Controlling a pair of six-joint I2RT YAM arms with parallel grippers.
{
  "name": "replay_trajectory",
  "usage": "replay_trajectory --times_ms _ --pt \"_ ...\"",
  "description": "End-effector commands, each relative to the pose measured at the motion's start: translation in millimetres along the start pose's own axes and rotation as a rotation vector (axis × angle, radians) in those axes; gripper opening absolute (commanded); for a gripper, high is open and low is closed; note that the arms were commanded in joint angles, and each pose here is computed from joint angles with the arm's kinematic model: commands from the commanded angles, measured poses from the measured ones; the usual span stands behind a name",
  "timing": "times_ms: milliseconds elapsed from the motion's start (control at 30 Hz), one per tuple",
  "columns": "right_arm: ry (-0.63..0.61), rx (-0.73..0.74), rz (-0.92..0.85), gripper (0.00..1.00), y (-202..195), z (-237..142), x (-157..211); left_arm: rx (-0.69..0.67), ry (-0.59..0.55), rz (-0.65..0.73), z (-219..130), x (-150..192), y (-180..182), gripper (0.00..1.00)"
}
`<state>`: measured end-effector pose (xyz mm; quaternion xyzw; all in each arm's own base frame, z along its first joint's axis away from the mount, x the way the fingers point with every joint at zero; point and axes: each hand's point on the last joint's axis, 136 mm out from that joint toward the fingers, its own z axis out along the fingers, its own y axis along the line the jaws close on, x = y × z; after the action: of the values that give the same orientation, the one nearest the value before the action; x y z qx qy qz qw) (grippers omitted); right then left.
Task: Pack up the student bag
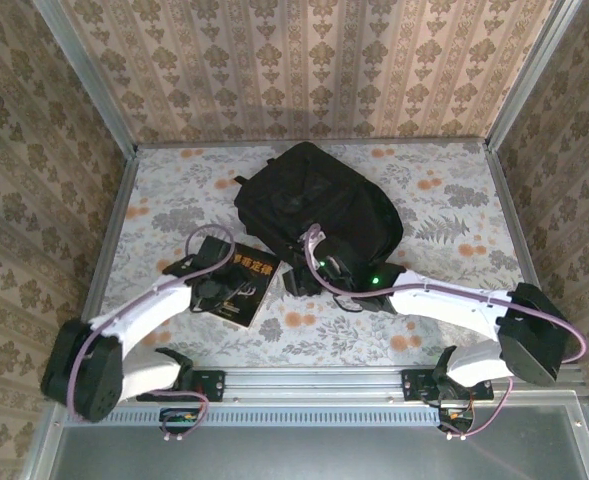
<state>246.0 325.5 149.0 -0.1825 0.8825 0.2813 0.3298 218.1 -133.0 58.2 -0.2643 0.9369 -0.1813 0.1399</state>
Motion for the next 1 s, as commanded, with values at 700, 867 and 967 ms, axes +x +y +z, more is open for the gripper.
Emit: replay_trajectory --times_ms 700,867,967 --pt "0.377 0.002 0.128 0.52 20.5 96.4 57.2 -0.014 -0.28 0.258 7.7 -84.8 13.9 0.8" --pt "0.394 0.017 0.164 0.52 15.3 108.3 58.9 0.072 -0.195 0.249 25.1 -75.1 -1.2 0.79" --pt "0.412 0.018 0.223 0.52 9.1 116.4 60.2 0.12 -0.149 0.253 31.8 -66.2 -7.1 0.78"
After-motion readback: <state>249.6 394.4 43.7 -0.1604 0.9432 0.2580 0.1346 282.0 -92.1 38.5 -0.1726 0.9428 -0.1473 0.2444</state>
